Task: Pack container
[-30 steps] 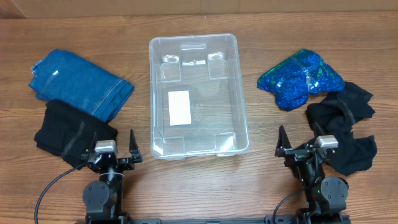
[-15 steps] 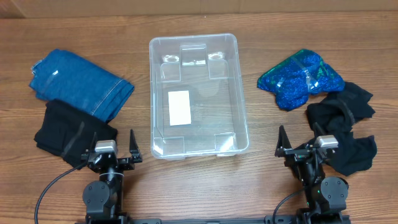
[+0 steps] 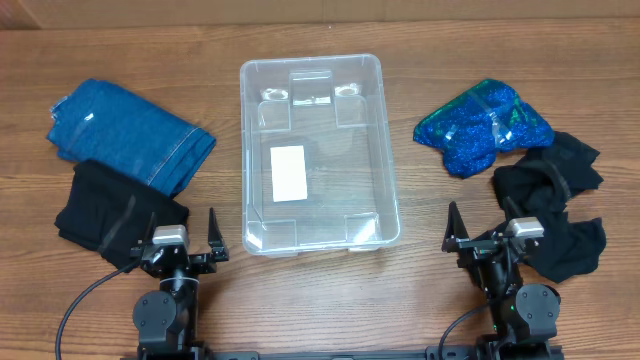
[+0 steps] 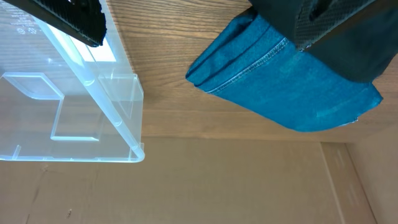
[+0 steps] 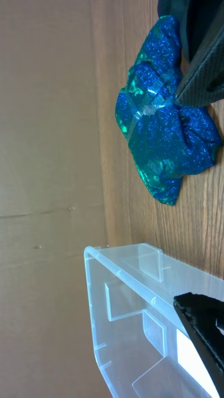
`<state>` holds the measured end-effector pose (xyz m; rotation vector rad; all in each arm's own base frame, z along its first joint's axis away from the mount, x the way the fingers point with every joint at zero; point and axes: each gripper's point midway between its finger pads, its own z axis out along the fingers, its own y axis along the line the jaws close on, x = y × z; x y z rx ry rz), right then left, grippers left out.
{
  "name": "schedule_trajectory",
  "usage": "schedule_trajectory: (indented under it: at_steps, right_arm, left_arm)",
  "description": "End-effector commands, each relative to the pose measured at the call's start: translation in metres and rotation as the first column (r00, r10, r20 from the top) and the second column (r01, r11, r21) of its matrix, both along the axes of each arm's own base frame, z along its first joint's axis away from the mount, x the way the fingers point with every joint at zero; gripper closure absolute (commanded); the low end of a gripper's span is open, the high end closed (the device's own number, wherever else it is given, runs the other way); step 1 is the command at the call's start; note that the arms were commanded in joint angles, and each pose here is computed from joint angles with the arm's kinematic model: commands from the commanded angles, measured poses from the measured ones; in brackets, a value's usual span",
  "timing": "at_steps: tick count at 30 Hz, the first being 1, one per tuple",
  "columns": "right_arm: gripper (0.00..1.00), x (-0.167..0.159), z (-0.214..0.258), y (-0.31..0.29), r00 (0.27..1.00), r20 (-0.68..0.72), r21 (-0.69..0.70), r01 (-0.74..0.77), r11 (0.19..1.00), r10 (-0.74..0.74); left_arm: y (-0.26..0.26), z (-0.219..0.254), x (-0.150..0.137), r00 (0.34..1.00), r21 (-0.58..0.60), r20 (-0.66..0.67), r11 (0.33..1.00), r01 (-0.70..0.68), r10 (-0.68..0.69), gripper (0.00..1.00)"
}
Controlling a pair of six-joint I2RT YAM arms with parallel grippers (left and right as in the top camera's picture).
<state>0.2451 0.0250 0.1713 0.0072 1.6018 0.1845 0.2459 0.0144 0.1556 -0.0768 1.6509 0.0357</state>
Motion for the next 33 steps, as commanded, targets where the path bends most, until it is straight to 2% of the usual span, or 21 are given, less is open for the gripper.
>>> schedule_trajectory:
  at_steps: [1,15,19,22,25,27,33]
  right_arm:
    - [0.0,0.0,-0.001,0.001,1.0,0.005,0.004,-0.004,1.0,0.004]
    - [0.0,0.0,-0.001,0.002,1.0,0.006,0.005,-0.012,1.0,0.012]
    - [0.0,0.0,-0.001,0.004,1.0,-0.016,0.196,-0.013,0.98,0.017]
    - [0.0,-0.001,0.001,0.004,1.0,-0.023,0.238,-0.01,0.971,0.016]
    - [0.0,-0.002,0.01,-0.001,0.999,-0.044,0.235,0.023,0.972,-0.013]
    - [0.0,-0.003,0.028,-0.006,0.998,-0.043,0.239,0.048,0.97,-0.039]
    - [0.0,0.014,0.076,-0.007,0.987,-0.149,0.221,0.086,0.971,-0.054]
  left_arm:
    - [-0.002,0.001,0.0,1.0,-0.011,0.009,1.0,0.009,-0.009,0.0]
    - [-0.002,0.001,0.0,1.0,-0.011,0.009,1.0,0.009,-0.009,0.0]
    - [-0.004,0.001,0.0,1.0,-0.016,0.01,1.0,0.018,-0.018,0.0]
    - [-0.006,0.003,0.0,1.0,-0.043,0.012,0.999,0.029,-0.028,0.0]
    - [-0.007,0.02,-0.004,0.999,-0.089,0.031,0.995,0.035,-0.033,0.0]
    - [0.003,0.047,-0.012,0.999,-0.128,0.041,0.991,-0.025,0.031,0.0]
    - [0.013,0.115,-0.019,0.996,-0.122,-0.006,0.988,-0.093,0.093,0.0]
